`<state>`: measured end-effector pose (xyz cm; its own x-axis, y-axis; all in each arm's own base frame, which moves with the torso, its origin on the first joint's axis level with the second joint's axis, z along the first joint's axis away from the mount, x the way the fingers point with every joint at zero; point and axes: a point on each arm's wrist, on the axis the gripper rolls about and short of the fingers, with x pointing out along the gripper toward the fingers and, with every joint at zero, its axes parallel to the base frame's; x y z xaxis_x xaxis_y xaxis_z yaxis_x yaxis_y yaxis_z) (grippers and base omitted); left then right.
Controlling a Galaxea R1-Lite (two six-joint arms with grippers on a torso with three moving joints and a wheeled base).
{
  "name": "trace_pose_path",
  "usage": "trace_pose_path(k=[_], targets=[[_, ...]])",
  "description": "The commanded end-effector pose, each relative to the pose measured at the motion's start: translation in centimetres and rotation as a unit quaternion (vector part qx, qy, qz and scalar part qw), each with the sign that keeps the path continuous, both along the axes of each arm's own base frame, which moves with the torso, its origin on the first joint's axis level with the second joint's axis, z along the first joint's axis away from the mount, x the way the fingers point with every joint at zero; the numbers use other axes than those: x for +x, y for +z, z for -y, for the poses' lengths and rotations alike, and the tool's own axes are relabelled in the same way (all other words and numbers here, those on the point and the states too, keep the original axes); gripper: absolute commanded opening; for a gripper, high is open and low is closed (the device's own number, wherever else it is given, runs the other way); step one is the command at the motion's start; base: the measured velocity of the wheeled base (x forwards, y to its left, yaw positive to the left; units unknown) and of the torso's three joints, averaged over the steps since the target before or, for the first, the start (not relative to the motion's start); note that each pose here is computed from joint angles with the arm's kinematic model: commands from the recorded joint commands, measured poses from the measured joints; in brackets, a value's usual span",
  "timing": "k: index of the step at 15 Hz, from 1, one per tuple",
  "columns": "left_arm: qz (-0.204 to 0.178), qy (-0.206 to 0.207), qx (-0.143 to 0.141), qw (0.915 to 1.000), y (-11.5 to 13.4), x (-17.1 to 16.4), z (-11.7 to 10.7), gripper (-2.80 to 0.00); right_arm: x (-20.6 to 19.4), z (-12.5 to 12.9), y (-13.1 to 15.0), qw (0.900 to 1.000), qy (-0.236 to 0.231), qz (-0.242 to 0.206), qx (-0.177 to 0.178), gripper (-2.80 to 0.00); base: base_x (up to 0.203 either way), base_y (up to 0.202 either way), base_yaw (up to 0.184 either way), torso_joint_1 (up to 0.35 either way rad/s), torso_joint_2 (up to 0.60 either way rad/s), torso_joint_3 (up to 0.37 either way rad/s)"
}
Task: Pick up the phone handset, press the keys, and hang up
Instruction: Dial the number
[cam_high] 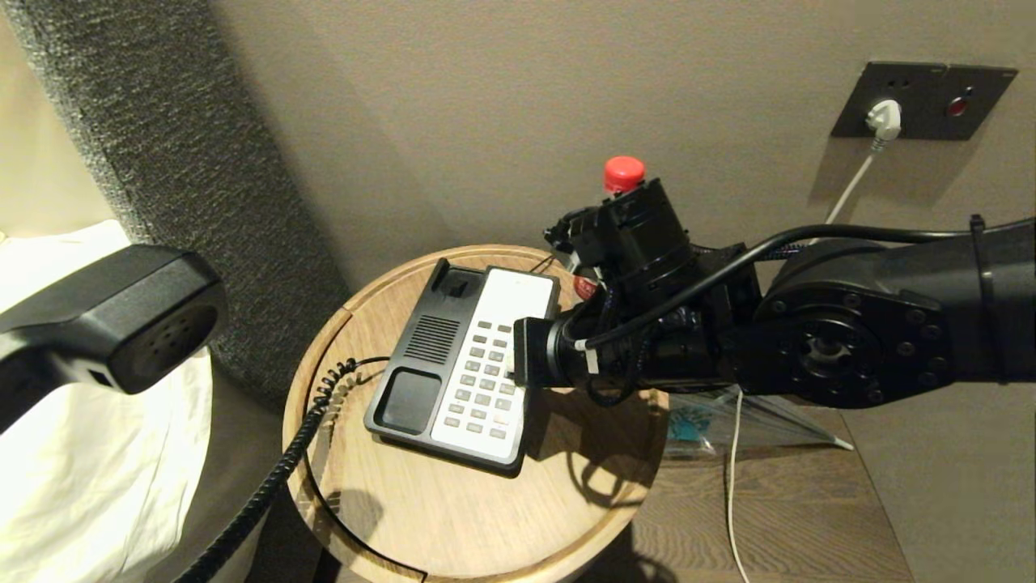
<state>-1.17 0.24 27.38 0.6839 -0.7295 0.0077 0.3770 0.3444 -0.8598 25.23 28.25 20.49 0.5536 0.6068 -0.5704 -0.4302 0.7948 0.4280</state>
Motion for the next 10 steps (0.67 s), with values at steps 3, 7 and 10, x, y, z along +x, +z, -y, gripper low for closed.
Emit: trace_pose_path(k=[3, 7, 10], targets=[[-0.005, -0.004, -0.001, 1.0, -0.22, 0.05, 0.05, -2.8, -0.04, 0.05, 0.2, 1.0, -0.001, -0.001, 0.002, -2.8, 0.0, 0.0, 0.0, 0.0, 0.0, 0.0], [-0.005, -0.005, -0.001, 1.0, -0.48, -0.06, -0.02, -2.8, -0.15, 0.17, 0.58, 1.0, 0.0, 0.002, 0.006, -2.8, 0.0, 0.0, 0.0, 0.0, 0.0, 0.0], [-0.01, -0.004, 0.002, 0.9999, -0.98, -0.04, 0.0, -2.8, -0.39, 0.43, 1.1, 1.0, -0.001, 0.005, 0.011, -2.8, 0.0, 0.0, 0.0, 0.0, 0.0, 0.0]])
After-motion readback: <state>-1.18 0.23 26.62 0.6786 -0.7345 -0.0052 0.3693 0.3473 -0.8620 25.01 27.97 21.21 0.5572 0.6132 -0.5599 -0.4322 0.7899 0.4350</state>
